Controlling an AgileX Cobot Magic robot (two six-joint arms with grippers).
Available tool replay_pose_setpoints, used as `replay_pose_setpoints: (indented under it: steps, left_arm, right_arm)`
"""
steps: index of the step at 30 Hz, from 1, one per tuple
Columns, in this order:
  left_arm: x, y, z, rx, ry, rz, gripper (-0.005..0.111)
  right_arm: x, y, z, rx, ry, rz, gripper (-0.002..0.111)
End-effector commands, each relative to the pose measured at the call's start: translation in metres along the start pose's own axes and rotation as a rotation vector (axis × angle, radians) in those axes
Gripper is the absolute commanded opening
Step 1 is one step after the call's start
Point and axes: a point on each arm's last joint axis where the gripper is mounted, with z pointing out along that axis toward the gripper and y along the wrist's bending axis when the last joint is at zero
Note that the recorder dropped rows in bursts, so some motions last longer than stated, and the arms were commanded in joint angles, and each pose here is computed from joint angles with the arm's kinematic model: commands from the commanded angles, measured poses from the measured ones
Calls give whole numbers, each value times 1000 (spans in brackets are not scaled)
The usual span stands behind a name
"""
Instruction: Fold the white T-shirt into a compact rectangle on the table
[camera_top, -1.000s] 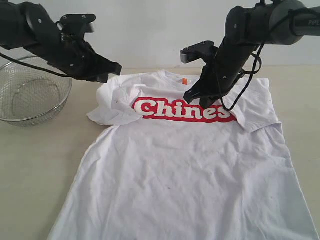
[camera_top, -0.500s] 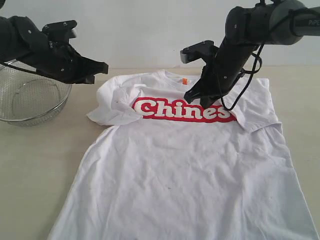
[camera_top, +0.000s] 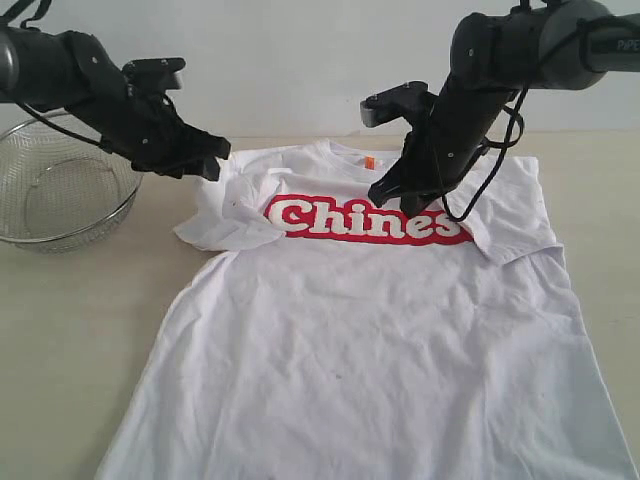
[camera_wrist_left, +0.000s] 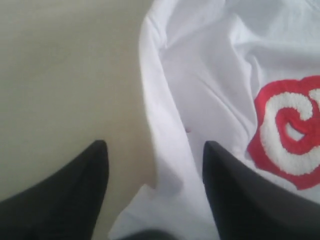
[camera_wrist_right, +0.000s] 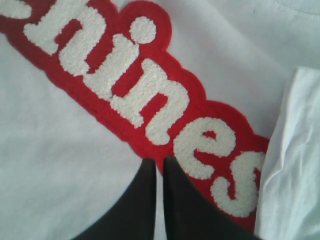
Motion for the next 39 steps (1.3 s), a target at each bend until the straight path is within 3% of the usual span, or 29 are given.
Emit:
replay_pose_setpoints:
  steps: [1,6,11,17,29,34,39]
  left_arm:
    - [5,1,8,7,45,6,54]
    - [8,2,10,11,63,4,47]
    - [4,2,10,1,29,5,4]
    - [-9,3,6,-16,-44,16,5]
    - [-67,-2,-35,-52,-202,125,5]
    - [-66,-13,-35,-26,-163,156,5]
    - [-60,-7,-24,-95,-114,190,5]
  right_arm:
    - [-1,-1,-2,2,-5,-3,0]
    - [-1,-1,-2,2,-5,-3,0]
    - [-1,-1,-2,2,-5,-3,0]
    - [0,-1,-2,-1,3,-2,0]
    - [0,-1,-2,-2,5,-2,0]
    - [0,-1,-2,-2,5,-2,0]
    - [0,-1,-2,-4,10,-2,0]
